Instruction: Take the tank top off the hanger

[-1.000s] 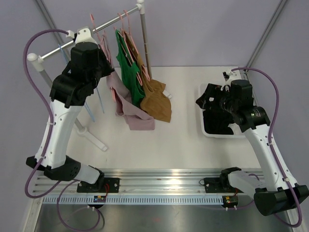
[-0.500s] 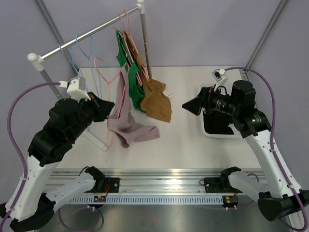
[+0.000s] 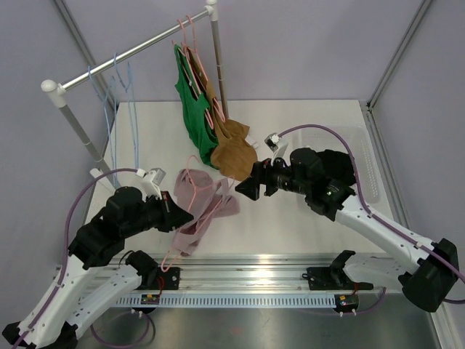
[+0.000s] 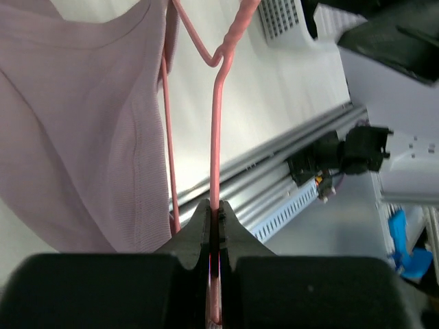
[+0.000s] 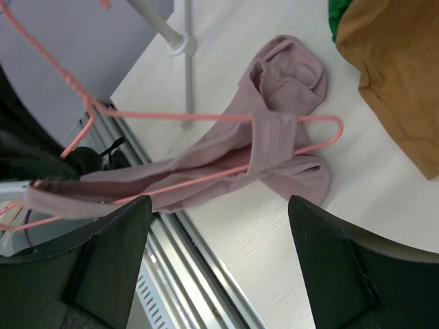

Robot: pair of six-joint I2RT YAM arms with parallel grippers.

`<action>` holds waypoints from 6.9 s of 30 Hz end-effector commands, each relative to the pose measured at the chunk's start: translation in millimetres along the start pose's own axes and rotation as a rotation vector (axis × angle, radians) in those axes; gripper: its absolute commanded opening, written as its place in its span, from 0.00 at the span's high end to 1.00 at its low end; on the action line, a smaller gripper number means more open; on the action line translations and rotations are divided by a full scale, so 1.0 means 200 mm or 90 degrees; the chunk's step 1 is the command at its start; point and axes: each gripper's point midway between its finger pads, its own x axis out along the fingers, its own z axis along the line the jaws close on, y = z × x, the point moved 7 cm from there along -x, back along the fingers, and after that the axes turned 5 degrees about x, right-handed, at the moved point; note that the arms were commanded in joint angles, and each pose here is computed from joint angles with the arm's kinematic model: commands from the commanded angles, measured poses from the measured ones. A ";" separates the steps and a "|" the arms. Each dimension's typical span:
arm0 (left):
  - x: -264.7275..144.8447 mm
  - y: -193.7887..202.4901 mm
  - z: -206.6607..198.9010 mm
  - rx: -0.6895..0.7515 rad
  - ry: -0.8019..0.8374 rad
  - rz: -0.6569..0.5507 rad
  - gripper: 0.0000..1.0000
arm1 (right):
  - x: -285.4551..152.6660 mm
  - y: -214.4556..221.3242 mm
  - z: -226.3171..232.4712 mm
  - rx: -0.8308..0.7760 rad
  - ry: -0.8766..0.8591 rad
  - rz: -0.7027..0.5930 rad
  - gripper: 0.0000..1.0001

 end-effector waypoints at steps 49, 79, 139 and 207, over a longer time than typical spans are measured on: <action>-0.09 0.06 -0.17 0.010 0.262 -0.019 1.00 | 0.10 -0.04 -0.56 -0.005 0.514 -0.126 1.00; -0.37 -0.96 -0.53 0.282 0.182 -0.731 1.00 | -0.65 -0.19 0.27 -0.042 -0.034 -0.107 1.00; -0.04 -1.35 0.09 -0.125 -0.383 -0.489 0.45 | 0.13 0.37 -0.37 0.019 0.403 0.232 0.01; -0.55 -0.80 -0.34 0.172 -0.037 -0.440 0.01 | -0.41 -0.17 -1.52 0.305 0.869 -0.020 0.55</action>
